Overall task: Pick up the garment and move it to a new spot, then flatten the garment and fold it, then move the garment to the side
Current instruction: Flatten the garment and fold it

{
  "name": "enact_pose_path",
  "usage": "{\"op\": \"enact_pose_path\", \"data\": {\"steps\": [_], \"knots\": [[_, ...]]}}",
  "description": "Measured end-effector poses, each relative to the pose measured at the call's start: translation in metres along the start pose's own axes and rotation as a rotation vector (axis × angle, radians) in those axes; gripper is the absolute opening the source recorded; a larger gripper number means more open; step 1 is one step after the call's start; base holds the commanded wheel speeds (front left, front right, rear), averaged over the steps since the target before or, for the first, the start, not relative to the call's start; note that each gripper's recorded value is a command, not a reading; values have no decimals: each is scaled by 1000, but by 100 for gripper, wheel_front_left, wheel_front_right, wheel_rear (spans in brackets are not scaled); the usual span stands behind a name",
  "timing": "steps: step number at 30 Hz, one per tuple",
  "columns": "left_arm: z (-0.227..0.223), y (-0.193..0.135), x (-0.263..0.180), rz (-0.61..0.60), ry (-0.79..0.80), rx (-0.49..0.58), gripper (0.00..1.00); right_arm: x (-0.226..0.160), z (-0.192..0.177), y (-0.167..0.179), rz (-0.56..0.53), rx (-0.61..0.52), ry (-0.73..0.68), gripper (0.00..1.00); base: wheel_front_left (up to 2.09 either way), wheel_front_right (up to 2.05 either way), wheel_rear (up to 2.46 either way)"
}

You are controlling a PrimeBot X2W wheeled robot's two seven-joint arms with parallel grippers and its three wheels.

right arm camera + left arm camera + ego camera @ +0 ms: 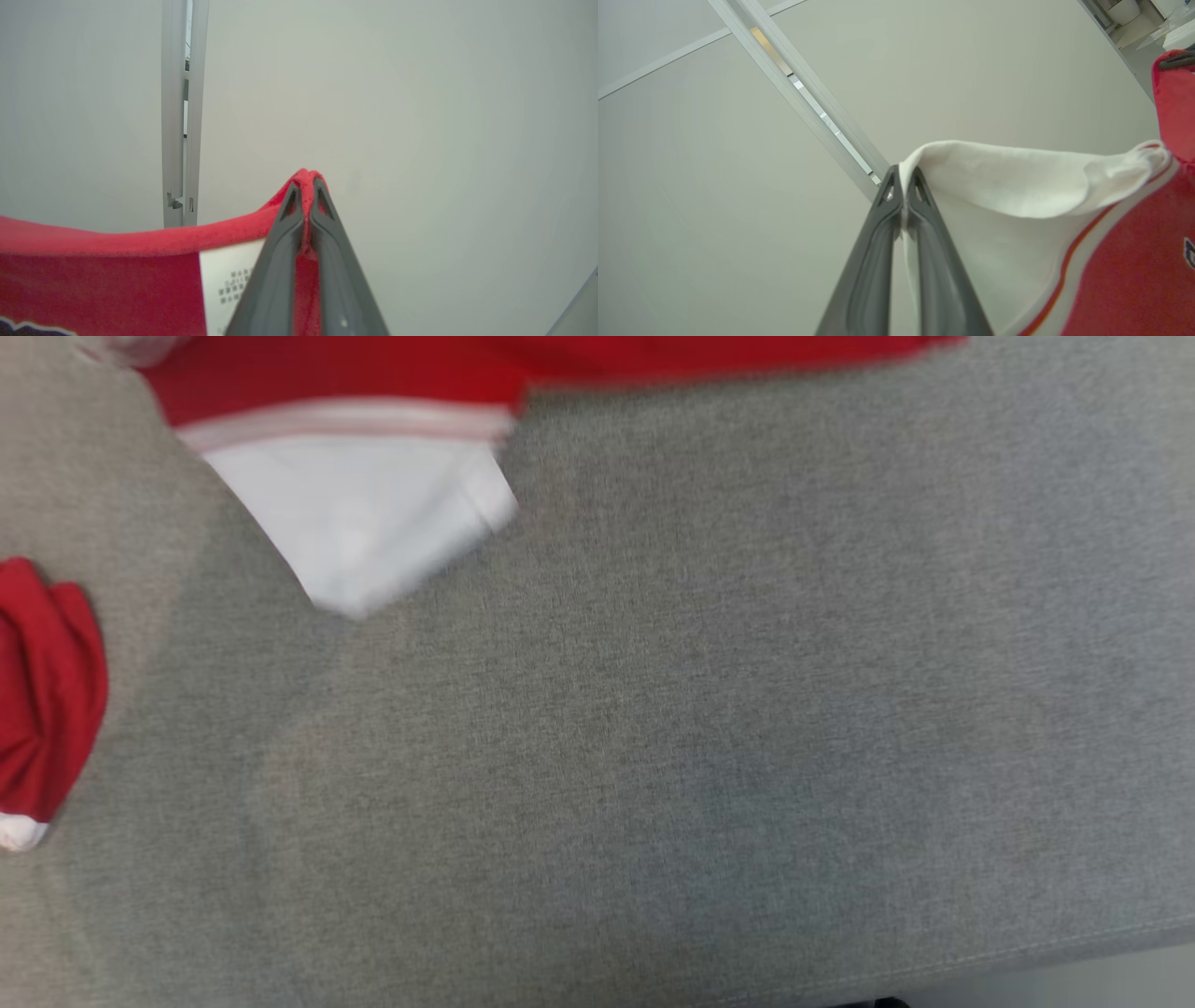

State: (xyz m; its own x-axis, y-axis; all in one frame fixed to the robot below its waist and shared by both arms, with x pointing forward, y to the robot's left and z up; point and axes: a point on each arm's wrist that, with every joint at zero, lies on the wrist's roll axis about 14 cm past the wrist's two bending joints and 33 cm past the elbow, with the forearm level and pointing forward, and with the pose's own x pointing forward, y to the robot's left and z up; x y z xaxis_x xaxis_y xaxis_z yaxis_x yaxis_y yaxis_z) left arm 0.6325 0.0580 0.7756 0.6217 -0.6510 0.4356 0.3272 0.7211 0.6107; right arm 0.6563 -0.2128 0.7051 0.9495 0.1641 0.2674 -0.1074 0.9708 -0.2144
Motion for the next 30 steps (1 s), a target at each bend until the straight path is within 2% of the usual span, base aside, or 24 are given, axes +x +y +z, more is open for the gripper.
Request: {"op": "enact_pose_path", "data": {"steps": [5,8,10,12,14,17,21,26,30], "knots": [[3,23,33,67,-120,135,0,32,19,-13,-45,-84,-177,0,0,0,0],[-2,25,41,106,-168,129,0,43,-2,-7,-32,-126,-187,0,0,0,0],[-7,16,40,102,-206,105,0,48,-34,3,-10,-128,-148,0,0,0,0],[-38,-2,31,79,-173,56,0,47,-67,8,2,-134,-99,0,0,0,0],[-86,-31,12,48,-92,-39,0,40,-108,14,20,-132,-33,0,0,0,0],[-131,-68,-21,10,3,-144,0,23,-160,32,76,-139,60,0,0,0,0],[-165,-106,-75,-12,126,-275,0,-8,-192,37,94,-88,112,0,0,0,0],[-170,-154,-142,-58,269,-451,0,-74,-221,36,110,-4,222,0,0,0,0],[-146,-184,-182,-108,338,-566,0,-133,-225,17,108,-2,314,0,0,0,0]]}}
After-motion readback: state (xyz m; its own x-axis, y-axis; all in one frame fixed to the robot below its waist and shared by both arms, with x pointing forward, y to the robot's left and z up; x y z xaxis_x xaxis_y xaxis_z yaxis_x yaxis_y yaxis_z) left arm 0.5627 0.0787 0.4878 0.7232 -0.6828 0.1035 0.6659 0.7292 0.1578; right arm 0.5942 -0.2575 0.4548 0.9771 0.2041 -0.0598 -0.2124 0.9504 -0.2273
